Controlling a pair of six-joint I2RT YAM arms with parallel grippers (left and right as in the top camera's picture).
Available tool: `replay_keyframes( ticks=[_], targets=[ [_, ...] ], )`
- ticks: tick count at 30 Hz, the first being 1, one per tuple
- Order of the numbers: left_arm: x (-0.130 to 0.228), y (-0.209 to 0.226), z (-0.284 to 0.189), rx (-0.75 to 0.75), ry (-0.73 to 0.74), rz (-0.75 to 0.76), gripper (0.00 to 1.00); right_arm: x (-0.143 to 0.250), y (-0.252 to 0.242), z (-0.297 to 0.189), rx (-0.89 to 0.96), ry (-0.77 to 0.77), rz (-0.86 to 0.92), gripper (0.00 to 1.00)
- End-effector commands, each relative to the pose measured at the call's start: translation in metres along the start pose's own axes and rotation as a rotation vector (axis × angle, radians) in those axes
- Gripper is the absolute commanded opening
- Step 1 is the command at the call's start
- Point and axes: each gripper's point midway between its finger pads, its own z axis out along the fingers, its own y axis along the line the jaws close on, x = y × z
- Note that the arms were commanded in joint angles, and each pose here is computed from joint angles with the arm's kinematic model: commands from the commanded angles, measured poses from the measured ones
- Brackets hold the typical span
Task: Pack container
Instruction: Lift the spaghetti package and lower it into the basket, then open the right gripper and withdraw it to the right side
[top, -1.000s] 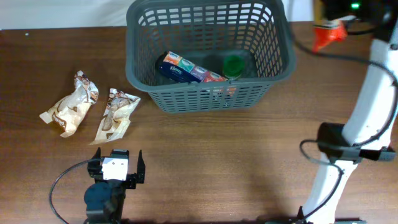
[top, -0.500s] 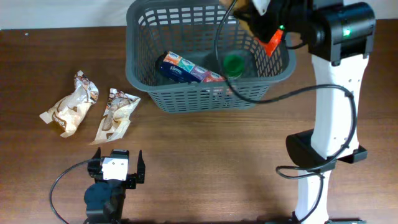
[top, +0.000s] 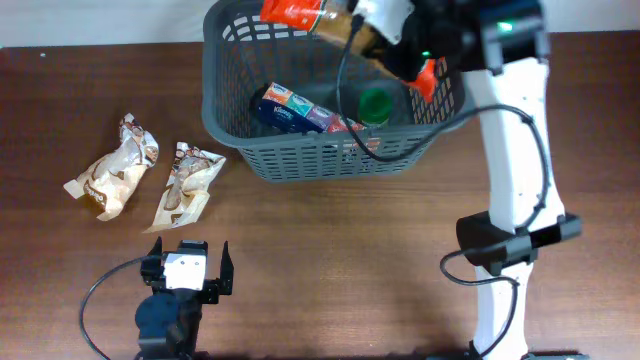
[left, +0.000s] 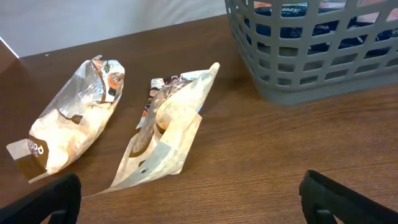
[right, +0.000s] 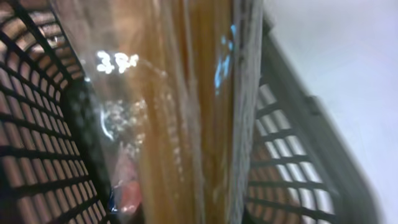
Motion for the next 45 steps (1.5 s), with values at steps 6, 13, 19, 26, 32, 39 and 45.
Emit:
replay_keyframes(
  ticks=[6,13,19,26,32,39,45],
  targets=[
    [0.001,-0.001,0.001,0.004,-0.003,0.014,0.99,0.011,0.039,0.065,-0.149,0.040,-0.050,0.04],
    [0.001,-0.001,0.001,0.004,-0.003,0.014,0.99,0.032,0.052,0.087,-0.203,0.088,-0.037,0.04],
    [0.001,-0.001,0.001,0.004,-0.003,0.014,0.99,0.035,0.052,0.089,-0.206,0.092,-0.035,0.04],
    [0.001,-0.001,0.001,0.004,-0.003,0.014,0.99,0.035,0.052,0.089,-0.206,0.093,-0.027,0.99],
    [0.001,-0.001,0.001,0.004,-0.003,0.014,0.99,0.034,0.051,0.089,-0.200,0.091,-0.003,0.99],
    [0.001,-0.001,0.001,0.004,-0.003,0.014,0.99,0.001,0.024,0.059,-0.074,0.019,0.077,0.99],
    [0.001,-0.001,0.001,0.005,-0.003,0.014,0.99,-0.025,-0.045,-0.012,0.328,-0.019,0.331,0.99]
  ],
)
